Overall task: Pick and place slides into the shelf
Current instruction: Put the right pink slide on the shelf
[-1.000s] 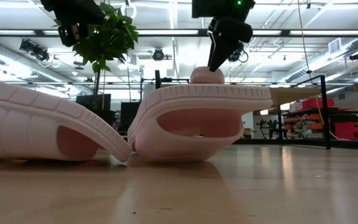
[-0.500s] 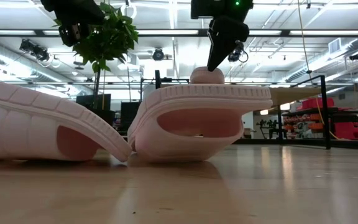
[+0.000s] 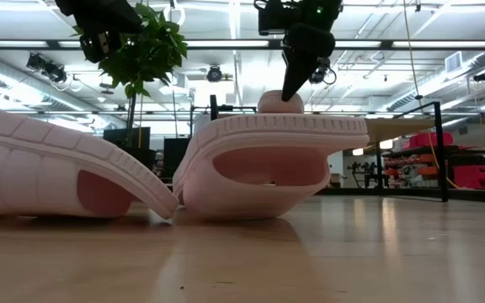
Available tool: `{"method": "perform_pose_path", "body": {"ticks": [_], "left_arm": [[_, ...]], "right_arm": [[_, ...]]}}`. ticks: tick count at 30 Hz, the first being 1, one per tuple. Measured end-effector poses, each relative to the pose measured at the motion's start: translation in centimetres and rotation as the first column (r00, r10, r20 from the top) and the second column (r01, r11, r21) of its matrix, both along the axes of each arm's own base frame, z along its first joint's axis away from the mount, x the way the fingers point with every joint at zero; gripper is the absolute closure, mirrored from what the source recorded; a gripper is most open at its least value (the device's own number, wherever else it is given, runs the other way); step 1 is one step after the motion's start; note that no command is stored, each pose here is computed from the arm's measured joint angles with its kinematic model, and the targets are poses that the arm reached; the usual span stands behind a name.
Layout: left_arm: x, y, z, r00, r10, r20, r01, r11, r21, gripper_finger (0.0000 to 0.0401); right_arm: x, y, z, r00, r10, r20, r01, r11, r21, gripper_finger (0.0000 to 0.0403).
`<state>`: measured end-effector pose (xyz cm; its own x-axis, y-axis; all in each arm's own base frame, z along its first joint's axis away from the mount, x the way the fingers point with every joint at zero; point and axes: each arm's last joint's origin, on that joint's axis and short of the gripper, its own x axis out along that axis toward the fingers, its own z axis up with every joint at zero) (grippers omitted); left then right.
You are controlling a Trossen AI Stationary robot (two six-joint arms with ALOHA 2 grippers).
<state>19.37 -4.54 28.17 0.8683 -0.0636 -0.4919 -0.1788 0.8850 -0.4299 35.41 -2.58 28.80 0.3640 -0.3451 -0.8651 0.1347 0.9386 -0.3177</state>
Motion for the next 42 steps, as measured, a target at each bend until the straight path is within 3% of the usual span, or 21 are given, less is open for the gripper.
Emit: {"method": "perform_pose_path", "body": {"ticks": [11, 20, 29, 42], "left_arm": [[0.0, 0.0, 0.0, 1.000, 0.000, 0.000, 0.000, 1.000, 0.000, 0.0359], [0.0, 0.0, 0.0, 1.000, 0.001, 0.000, -0.001, 1.000, -0.002, 0.0358], [0.0, 0.0, -0.1, 1.000, 0.001, -0.009, -0.001, 1.000, 0.000, 0.0361], [0.0, 0.0, -0.1, 1.000, 0.002, -0.010, -0.002, 1.000, -0.001, 0.0361]], "right_arm": [[-0.2, 0.1, 0.0, 1.000, 0.012, -0.023, -0.012, 1.000, -0.003, 0.0380], [-0.9, 0.1, 0.0, 0.996, 0.018, -0.085, -0.019, 1.000, -0.008, 0.0370], [-2.0, 0.1, 1.6, 0.999, 0.013, -0.046, -0.014, 0.999, -0.031, 0.0374], [-2.1, 0.0, 1.6, 0.998, 0.020, -0.054, -0.020, 1.000, -0.009, 0.0374]]}}
